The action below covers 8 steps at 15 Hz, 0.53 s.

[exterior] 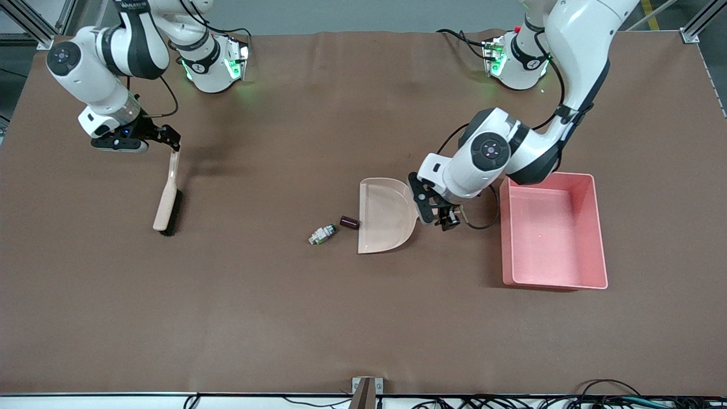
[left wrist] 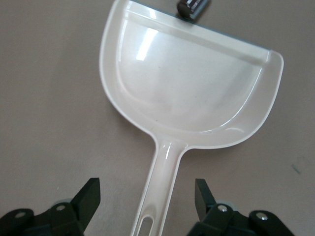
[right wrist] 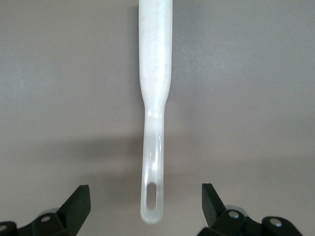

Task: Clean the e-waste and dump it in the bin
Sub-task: 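Grasp the dustpan handle with the left gripper while the right gripper grasps the brush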

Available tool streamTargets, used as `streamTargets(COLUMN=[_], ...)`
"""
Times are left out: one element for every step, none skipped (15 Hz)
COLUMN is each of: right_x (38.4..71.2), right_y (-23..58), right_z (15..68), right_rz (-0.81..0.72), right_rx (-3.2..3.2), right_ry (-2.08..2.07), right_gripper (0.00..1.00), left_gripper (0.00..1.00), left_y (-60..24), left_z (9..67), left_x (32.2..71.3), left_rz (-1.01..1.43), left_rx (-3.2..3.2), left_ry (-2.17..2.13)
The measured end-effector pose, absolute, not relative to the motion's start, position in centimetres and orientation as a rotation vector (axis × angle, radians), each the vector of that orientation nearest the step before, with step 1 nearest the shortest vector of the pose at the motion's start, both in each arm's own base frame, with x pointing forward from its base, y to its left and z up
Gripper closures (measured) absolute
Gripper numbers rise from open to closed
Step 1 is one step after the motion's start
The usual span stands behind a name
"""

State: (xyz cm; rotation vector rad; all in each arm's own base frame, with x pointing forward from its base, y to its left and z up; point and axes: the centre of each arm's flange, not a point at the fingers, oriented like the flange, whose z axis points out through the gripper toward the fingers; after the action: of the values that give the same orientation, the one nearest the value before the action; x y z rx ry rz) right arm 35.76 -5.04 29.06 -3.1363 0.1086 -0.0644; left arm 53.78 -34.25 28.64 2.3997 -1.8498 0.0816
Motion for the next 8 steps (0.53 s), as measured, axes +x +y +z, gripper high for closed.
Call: streamTargets(right_x=[36.1,36.4,36.6,36.8,36.9,36.9,36.9,36.9], right_y=[-5.1,-5.2,-5.2,-5.3,-5.3,-5.4,-5.4,-5.4], right_z=[28.2,27.3,26.4,25.5,24.7,23.9,23.3,22.9], right_rz=[-0.077,-0.087,-0.101,-0.113,-0.120,-0.119,-0.111,-0.102], right_rx=[-3.138,-3.139,-3.140,-3.141,-3.142,-3.142,-3.143,-3.143], right_ry=[0.110,0.111,0.113,0.114,0.117,0.118,0.119,0.120], right_gripper=[0.00,0.00,0.00,0.00,0.02,0.02,0.09,0.15], left_gripper=[0.16,0.16,0.19,0.19,0.24,0.24,0.26,0.26], left_y=[-34.7,-35.1,-35.3,-35.5,-35.7,-35.8,-36.0,-36.1], left_z=[28.2,27.7,27.3,26.9,26.6,26.3,26.1,25.8], left_x=[53.5,53.3,53.2,53.0,52.9,52.8,52.7,52.7], left_rz=[0.080,0.079,0.075,0.070,0.067,0.064,0.062,0.068], left_rx=[2.386,2.375,2.366,2.358,2.348,2.340,2.333,2.327], left_ry=[-1.893,-1.925,-1.948,-1.971,-1.998,-2.024,-2.044,-2.055])
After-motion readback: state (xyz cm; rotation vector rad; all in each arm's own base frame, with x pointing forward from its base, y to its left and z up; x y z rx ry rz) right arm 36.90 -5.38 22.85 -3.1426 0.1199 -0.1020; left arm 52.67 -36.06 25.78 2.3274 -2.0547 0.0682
